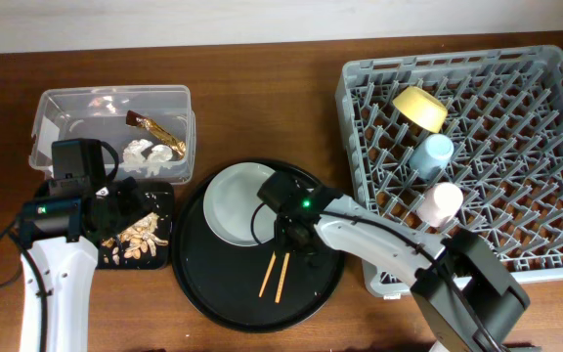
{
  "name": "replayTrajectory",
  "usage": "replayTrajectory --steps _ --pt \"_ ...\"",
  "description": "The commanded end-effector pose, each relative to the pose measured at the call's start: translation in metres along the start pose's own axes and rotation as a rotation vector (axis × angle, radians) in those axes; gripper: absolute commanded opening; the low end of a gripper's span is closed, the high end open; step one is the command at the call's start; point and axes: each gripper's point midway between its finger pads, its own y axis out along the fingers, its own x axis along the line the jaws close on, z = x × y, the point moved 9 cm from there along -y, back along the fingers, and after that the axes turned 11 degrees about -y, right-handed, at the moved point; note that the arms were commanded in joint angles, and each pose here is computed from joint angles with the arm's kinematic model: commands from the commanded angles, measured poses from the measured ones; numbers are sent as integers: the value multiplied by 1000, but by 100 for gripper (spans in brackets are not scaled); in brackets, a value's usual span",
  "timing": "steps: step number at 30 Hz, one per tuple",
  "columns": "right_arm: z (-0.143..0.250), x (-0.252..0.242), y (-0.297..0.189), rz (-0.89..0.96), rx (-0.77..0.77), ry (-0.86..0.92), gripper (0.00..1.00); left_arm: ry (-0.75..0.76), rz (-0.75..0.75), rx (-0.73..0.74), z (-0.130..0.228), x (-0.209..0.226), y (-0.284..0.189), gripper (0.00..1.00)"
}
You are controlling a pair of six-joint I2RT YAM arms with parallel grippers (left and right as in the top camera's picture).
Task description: Sort waste into correct bins and load items into the dishwasher rack
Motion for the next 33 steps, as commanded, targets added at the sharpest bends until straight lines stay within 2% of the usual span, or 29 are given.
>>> replayTrajectory --steps 1,4,7,10,13,16,21,23,26,30,31,33 --pt "0 5 6 46 -14 -4 64 -13 8 -8 0 1 -3 87" --pt "1 3 20 72 21 -3 63 -13 8 -8 0 1 -3 87" --pt "4 1 33 99 60 -2 58 -13 8 -8 0 1 -3 87" --pt "7 -4 33 122 89 23 25 -13 8 -8 0 1 -3 87" --pt "6 -7 29 120 88 31 4 -13 8 -8 0 1 -3 87" --pt "-1 -13 9 99 55 32 4 -13 8 -8 0 1 -3 87" --pt "-24 -43 -85 21 -133 -143 4 -12 5 -4 1 2 -3 87" --pt "-24 -78 -118 33 -185 -126 4 -12 3 -2 1 2 -3 87" --pt "-26 -128 -129 78 -168 -95 4 -12 3 -2 1 2 -3 87" --pt "-31 -159 -114 97 -97 -124 4 -12 3 -2 1 2 -3 87" --pt "-32 -161 -110 98 -81 -130 9 -12 3 -2 1 2 -3 87" --pt "-36 -161 -104 101 -73 -151 32 -12 3 -2 1 2 -3 87"
